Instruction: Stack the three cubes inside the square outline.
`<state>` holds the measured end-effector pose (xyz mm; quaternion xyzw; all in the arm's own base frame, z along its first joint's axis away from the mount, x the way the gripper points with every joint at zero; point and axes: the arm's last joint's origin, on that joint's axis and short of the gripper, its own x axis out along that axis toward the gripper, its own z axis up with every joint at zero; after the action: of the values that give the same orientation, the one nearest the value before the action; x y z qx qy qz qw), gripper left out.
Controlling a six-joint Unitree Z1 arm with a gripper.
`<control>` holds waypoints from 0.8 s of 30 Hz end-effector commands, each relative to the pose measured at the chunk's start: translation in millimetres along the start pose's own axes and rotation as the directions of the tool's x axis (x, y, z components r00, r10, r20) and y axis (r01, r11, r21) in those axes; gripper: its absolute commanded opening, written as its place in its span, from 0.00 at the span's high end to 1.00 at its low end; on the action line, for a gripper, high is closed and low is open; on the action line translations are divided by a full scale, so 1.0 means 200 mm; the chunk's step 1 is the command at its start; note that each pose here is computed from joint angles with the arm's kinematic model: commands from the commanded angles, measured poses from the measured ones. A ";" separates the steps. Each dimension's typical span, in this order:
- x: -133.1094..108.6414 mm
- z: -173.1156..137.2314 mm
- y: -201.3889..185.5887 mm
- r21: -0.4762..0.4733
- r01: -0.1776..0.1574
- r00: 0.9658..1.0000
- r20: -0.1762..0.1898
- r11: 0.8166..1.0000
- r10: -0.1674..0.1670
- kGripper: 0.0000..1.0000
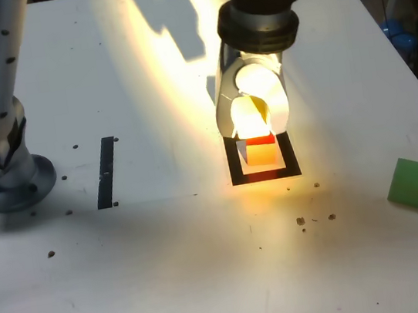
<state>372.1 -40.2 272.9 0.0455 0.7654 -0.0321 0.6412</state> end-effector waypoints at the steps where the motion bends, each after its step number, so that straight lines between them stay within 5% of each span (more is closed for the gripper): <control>1: 0.00 0.02 0.01 0.003 0.000 1.000 -0.005 1.000 0.000 0.71; 12: 0.03 0.05 0.04 0.005 0.001 1.000 -0.020 1.000 -0.001 0.70; 14: 0.04 0.06 0.04 0.014 0.005 1.000 -0.020 1.000 -0.005 0.58; 19: 0.06 0.08 0.03 0.032 0.016 1.000 -0.020 0.999 -0.015 0.10; 24: 0.07 0.07 0.03 0.032 0.018 1.000 -0.025 0.999 -0.017 0.01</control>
<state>384.9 -35.6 258.3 0.0508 0.7715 -0.0496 0.6323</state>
